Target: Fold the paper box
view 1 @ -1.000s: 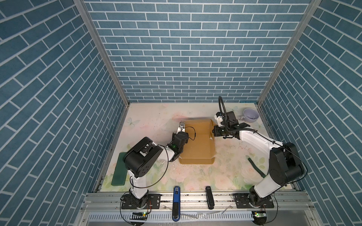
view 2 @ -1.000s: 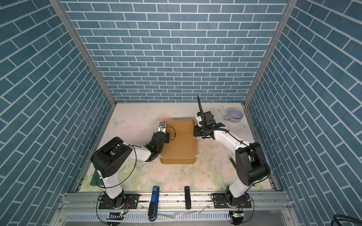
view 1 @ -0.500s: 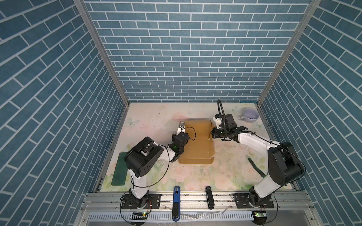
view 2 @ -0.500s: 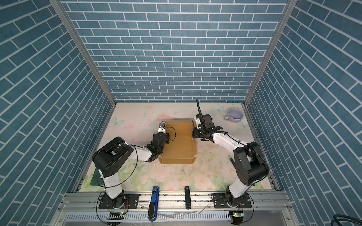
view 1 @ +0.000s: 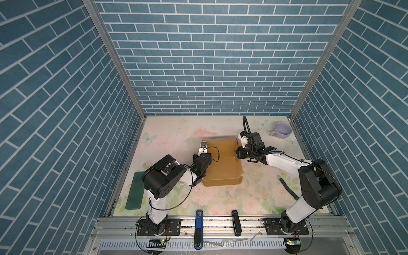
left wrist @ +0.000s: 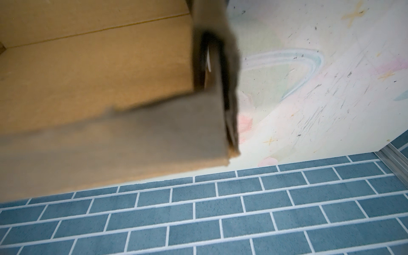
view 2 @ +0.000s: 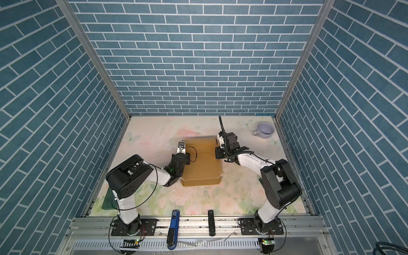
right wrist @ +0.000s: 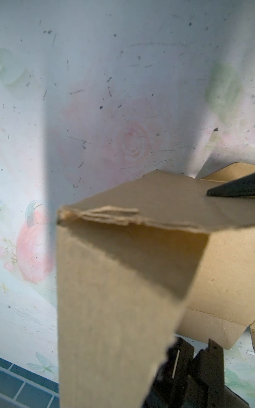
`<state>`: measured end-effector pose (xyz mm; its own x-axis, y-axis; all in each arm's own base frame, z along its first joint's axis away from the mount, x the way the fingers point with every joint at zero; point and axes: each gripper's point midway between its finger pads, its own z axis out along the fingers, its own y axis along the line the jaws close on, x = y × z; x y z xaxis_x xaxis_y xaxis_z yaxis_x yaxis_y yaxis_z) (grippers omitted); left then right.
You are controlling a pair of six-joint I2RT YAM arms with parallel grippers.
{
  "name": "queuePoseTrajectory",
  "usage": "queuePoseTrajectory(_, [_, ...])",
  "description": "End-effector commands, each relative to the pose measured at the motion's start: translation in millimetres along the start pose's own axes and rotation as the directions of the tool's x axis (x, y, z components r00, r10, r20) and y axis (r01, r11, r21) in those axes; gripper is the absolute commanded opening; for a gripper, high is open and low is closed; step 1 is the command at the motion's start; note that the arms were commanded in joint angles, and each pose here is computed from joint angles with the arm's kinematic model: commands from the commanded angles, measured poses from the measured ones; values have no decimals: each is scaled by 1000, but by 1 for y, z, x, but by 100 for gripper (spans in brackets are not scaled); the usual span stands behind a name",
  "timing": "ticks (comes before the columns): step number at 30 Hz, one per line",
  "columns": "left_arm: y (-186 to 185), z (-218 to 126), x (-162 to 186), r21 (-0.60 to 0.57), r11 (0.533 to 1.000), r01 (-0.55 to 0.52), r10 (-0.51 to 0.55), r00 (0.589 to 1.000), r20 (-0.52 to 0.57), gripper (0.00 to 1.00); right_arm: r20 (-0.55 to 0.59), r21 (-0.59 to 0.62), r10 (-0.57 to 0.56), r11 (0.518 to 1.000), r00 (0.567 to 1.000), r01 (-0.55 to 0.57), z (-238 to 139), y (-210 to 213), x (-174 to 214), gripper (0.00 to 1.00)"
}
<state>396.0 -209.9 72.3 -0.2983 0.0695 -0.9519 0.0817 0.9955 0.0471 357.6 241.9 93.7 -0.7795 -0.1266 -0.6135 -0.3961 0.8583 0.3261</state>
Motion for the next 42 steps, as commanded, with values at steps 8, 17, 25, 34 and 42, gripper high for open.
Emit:
queuePoseTrajectory(8, [-1,-4,28,20,998,-54,55,998,-43,0,-57,68,-9,998,998,13,-1,-14,30,15])
queuePoseTrajectory(17, [-4,-3,33,42,997,-67,69,997,-44,0,-48,79,-28,996,998,32,-10,-15,27,33])
queuePoseTrajectory(25, [-5,-2,35,42,995,-88,90,995,-50,0,-24,12,-59,998,998,59,-30,-1,19,51])
queuePoseTrajectory(34, [-5,3,36,24,994,-104,105,993,-55,0,129,-39,-97,994,987,103,-100,16,-1,57])
queuePoseTrajectory(42, [-6,4,33,26,994,-108,110,993,-52,0,121,129,-66,990,990,50,-99,-32,1,58])
